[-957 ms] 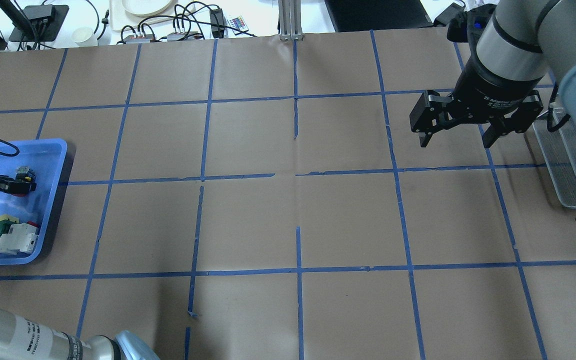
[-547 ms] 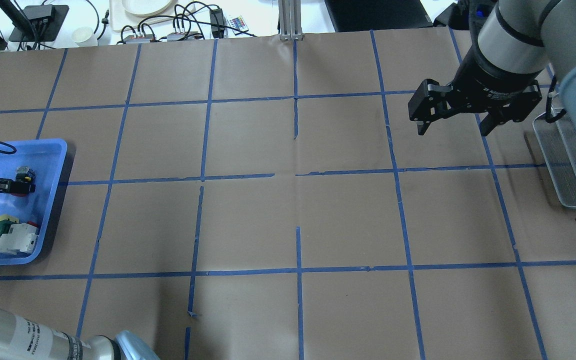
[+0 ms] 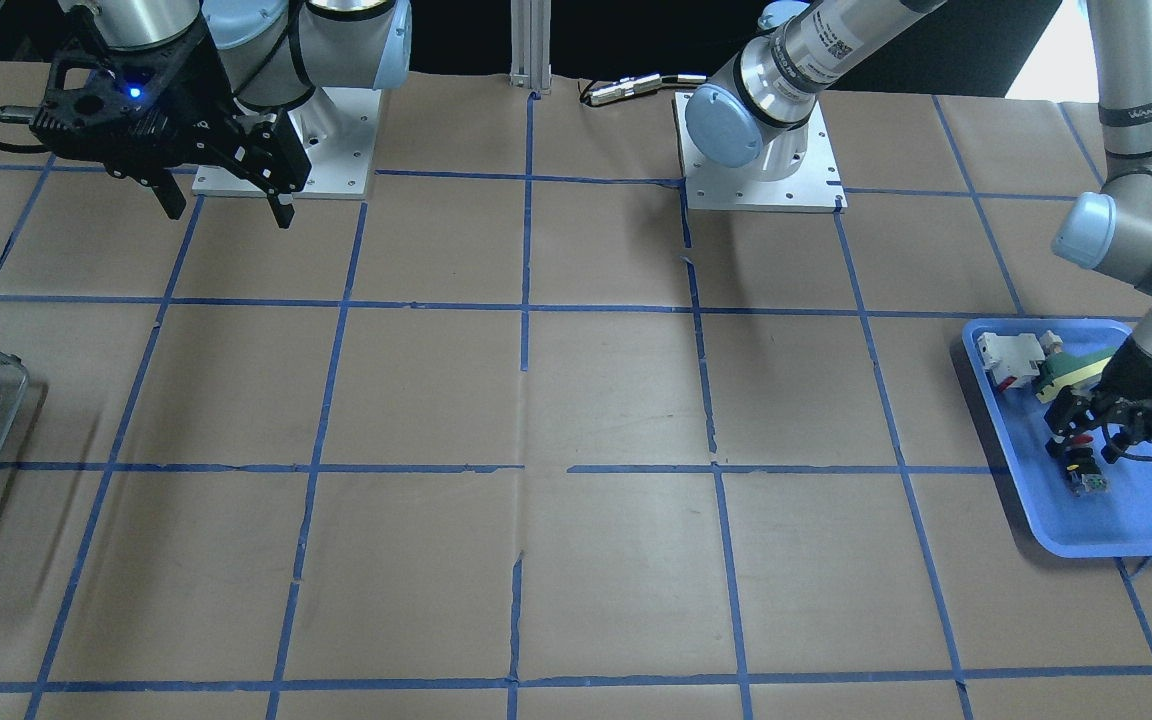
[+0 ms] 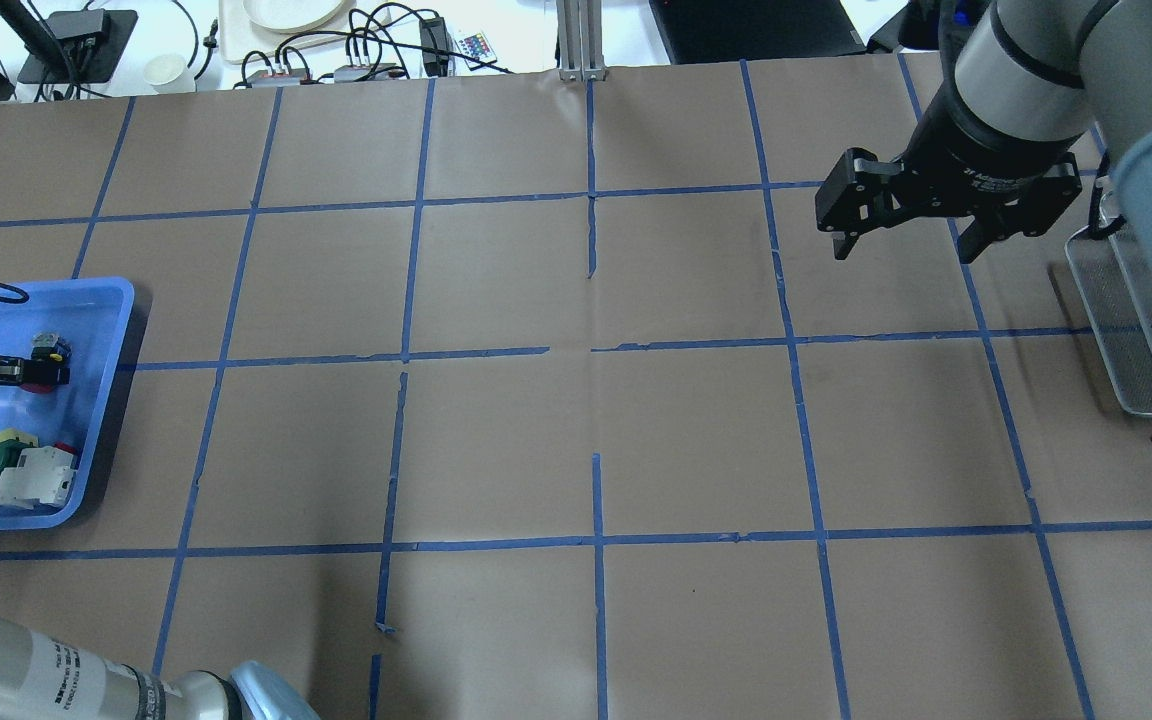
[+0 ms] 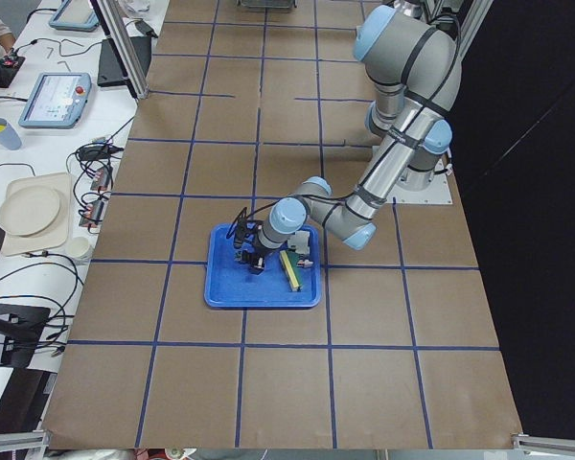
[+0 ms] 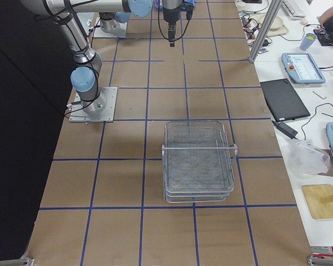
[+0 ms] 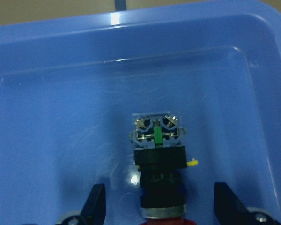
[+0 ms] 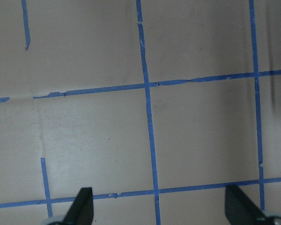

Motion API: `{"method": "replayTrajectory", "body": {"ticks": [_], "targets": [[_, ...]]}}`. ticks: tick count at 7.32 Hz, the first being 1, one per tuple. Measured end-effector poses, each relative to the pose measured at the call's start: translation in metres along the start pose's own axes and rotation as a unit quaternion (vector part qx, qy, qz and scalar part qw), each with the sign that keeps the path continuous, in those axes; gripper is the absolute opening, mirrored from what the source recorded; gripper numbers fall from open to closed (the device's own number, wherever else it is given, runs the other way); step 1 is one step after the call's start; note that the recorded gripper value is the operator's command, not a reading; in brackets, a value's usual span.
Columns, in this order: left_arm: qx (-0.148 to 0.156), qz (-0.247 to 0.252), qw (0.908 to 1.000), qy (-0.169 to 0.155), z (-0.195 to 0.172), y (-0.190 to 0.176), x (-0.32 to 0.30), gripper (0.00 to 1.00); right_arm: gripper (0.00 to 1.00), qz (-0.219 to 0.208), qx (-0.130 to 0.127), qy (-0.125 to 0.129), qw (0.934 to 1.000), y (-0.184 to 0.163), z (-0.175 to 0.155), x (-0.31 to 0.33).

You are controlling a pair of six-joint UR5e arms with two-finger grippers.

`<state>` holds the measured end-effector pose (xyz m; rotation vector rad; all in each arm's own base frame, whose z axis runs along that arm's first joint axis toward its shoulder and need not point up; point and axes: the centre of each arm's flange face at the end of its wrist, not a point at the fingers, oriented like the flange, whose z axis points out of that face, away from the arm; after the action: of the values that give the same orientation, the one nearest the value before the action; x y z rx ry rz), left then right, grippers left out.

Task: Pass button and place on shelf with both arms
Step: 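Lower the left gripper and grasp the red button switch in the tray, then lift the switch with the left gripper toward the table center while the right gripper approaches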

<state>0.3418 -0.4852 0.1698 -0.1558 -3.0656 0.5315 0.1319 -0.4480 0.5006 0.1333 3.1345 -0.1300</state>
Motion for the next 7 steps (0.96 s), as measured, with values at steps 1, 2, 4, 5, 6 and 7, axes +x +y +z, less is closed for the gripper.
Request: {"method": "replayTrajectory", "body": {"ticks": [1, 2, 4, 5, 6, 7], "targets": [[0.001, 0.003, 1.0000, 0.000, -0.001, 0.001, 0.000, 0.12, 1.00, 0.000, 0.000, 0.000, 1.0000, 0.000, 0.000, 0.000], [0.001, 0.005, 1.0000, 0.000, -0.001, 0.002, 0.000, 0.07, 1.00, -0.001, 0.000, 0.002, 1.0000, 0.001, -0.001, 0.000], [0.002, 0.014, 0.9999, -0.001, -0.003, 0.003, -0.001, 0.03, 1.00, -0.002, -0.003, 0.002, 1.0000, 0.001, 0.000, -0.001], [0.002, 0.019, 0.9998, -0.001, -0.007, 0.002, 0.000, 0.03, 1.00, -0.002, -0.004, 0.001, 1.0000, 0.000, 0.002, -0.001], [0.001, 0.022, 0.9998, 0.001, -0.015, 0.000, 0.002, 0.02, 1.00, -0.003, -0.011, 0.002, 0.9999, -0.001, 0.006, -0.001], [-0.003, 0.022, 0.9997, 0.006, -0.024, -0.001, 0.005, 0.03, 1.00, -0.003, -0.020, 0.004, 0.9998, 0.000, 0.013, -0.001]]}}
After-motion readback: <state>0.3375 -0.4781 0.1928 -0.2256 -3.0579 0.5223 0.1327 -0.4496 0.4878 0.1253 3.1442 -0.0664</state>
